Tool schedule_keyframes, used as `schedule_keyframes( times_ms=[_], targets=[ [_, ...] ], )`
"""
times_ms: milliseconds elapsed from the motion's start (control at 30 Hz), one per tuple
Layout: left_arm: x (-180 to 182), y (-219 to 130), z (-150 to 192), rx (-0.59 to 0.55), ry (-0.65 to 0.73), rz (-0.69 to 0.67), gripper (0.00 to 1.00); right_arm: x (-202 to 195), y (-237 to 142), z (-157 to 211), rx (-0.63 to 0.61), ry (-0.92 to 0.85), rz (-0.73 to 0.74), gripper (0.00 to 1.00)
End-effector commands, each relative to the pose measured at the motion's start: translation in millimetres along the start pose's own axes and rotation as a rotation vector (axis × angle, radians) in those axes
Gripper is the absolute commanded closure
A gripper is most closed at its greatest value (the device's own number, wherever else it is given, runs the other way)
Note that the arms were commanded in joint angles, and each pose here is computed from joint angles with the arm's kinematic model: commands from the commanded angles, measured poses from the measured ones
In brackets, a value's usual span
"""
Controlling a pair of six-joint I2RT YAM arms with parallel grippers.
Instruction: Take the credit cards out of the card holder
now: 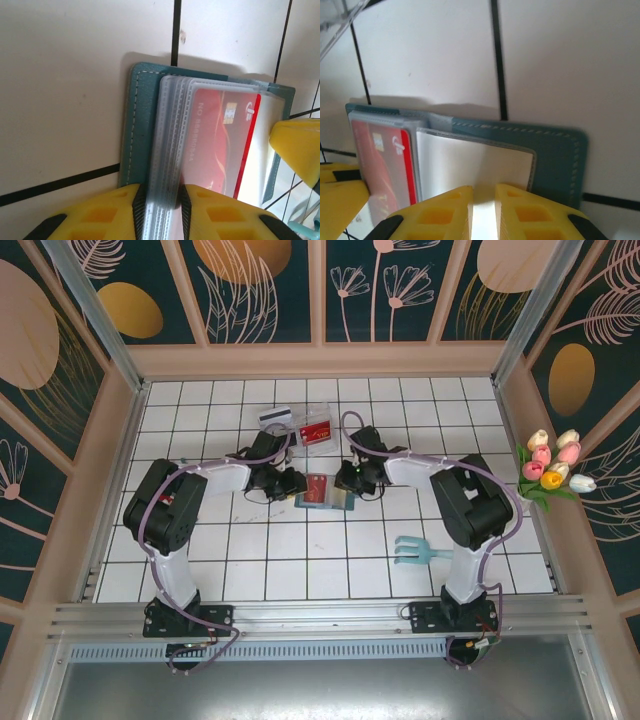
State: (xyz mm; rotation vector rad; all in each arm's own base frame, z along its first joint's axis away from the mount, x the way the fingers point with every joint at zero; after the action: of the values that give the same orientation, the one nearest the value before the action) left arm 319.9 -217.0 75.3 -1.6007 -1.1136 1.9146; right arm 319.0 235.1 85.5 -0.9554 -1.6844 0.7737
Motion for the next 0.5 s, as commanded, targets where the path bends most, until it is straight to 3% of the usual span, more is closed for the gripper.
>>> schedule_keyframes(
  times_ms=[0,267,467],
  targets=[
    [18,-5,19,0.043,-0.032,-0.033,0.72,9,9,18,0.075,-0.042,0.010,0.80],
    [33,-28,49,0.026,-0.073,0.037,0.73,14,-3,45,0.084,-0.069,0.024,0.80],
    [24,-42,47,-0.034,-0.032,0.059,0.66,29,-31,22,-0.015,-0.085,0.072,0.77]
  ],
)
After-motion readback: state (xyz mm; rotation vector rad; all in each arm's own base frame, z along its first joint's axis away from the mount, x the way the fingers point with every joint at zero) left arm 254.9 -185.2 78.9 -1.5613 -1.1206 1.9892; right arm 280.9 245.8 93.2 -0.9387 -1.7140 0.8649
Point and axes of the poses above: each hand's point on the last joint's axis, 136 mm out from that joint toward the fingers, its own y axis out along the fingers, its own x axis along the line the jaws close on, z = x × y, the point moved 7 cm from there along -y, back along the fingers, and after that the axes turned 12 degrees about -y, right-handed, at the moved point
